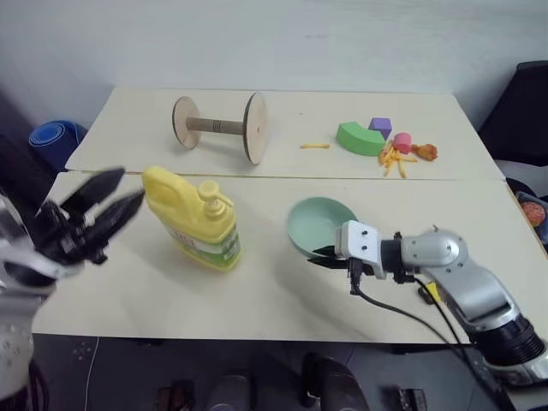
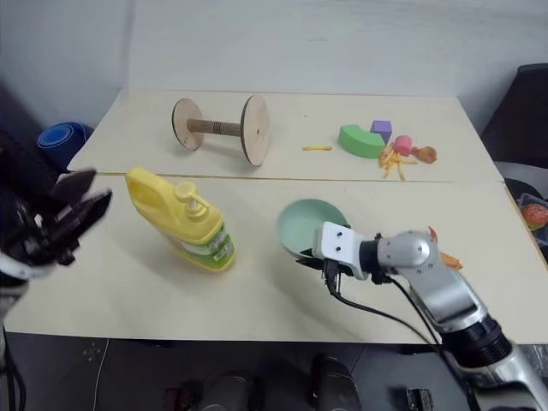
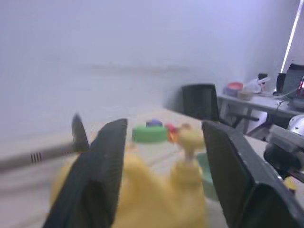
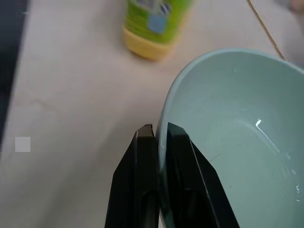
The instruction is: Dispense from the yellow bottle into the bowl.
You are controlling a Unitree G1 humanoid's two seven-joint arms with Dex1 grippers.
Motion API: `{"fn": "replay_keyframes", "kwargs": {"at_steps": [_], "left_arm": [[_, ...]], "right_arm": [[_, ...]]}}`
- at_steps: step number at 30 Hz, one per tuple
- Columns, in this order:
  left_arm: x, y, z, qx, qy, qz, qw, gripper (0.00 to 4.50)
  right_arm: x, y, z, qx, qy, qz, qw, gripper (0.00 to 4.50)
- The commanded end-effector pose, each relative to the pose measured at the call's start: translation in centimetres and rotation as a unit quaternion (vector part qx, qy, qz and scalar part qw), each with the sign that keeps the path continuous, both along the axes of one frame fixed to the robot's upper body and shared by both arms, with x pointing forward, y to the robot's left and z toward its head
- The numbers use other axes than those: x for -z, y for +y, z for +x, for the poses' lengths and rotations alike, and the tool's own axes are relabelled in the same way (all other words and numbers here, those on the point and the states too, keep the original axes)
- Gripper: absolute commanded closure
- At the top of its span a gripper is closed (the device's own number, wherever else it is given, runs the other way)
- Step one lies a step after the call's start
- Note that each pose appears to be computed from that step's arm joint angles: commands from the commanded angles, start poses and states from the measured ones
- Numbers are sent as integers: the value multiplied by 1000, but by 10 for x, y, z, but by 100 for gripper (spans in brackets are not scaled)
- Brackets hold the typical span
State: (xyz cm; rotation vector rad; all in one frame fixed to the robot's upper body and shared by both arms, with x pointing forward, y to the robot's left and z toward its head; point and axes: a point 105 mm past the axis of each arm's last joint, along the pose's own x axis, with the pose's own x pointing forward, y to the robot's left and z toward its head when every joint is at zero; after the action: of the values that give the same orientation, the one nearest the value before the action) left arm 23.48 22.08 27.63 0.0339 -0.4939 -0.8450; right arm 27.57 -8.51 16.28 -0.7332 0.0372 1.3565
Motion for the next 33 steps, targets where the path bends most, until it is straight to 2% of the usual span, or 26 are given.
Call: {"fn": "replay_keyframes", "kwargs": {"at_steps": [1,5,12,15,27,33], "left_arm": [[-2,-18,5,30,2,33,999,319],[-6,-47,19,78,-6,55,995,448],[19,-70,41,88,44,112,989,448],[20,-68,51,62,56,101,991,448],[38,-74,58,57,100,131,985,448],[64,-74,61,36,143,167,975,448]], "right_arm": [[-22,12,-22,-77,-17,-7,997,450],[-37,26,-40,-142,-18,-19,989,450],[-46,47,-39,-176,-33,-34,983,450],[-48,52,-41,-188,-20,-25,982,450],[-60,68,-33,-192,-36,-12,981,450],[-62,69,-29,-187,-25,-9,982,450]]}}
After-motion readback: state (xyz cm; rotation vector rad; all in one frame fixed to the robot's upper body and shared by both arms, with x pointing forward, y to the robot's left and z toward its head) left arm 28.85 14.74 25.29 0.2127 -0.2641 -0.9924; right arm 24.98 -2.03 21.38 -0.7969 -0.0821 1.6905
